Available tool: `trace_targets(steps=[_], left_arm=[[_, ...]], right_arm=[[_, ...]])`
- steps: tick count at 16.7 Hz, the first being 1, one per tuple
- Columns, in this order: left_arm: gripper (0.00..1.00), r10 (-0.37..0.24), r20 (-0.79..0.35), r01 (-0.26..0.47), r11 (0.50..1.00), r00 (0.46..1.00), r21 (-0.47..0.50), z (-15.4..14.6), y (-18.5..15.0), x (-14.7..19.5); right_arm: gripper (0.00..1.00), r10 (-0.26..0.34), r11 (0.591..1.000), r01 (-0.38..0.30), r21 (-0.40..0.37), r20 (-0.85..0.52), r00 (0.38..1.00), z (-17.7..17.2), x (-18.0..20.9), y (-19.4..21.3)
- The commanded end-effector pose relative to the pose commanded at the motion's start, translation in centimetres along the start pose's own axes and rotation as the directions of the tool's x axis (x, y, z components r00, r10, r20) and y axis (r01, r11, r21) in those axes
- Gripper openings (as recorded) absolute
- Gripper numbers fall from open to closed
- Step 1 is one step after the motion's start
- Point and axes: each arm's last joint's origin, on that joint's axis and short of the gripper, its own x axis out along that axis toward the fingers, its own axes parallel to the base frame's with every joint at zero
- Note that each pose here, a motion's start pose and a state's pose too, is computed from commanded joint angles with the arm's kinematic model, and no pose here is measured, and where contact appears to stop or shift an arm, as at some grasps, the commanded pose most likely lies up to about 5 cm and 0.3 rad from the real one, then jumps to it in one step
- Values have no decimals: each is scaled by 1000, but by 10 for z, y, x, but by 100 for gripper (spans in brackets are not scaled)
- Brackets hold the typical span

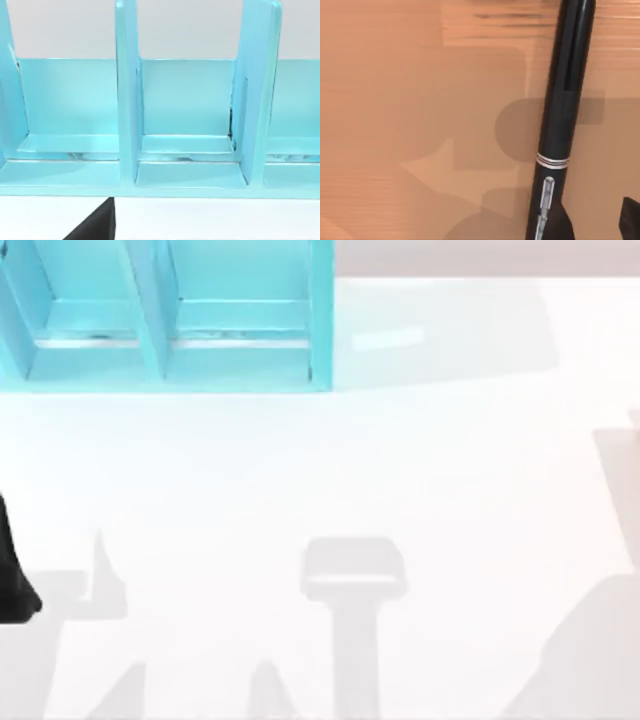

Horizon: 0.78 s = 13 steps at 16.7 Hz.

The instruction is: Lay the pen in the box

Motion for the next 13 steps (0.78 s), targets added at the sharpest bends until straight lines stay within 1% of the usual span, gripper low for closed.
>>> trace_targets(steps=[7, 8, 13], left_arm=[[100, 0, 0, 0, 1000, 1000, 0, 0, 0, 0], [100, 0, 0, 0, 1000, 1000, 0, 0, 0, 0], [100, 0, 0, 0, 1000, 1000, 0, 0, 0, 0]], right_arm=[[98, 0, 1000, 0, 0, 0, 1000, 0, 0, 0], [100, 0, 1000, 0, 0, 0, 1000, 0, 0, 0], [100, 0, 1000, 0, 0, 0, 1000, 0, 0, 0]])
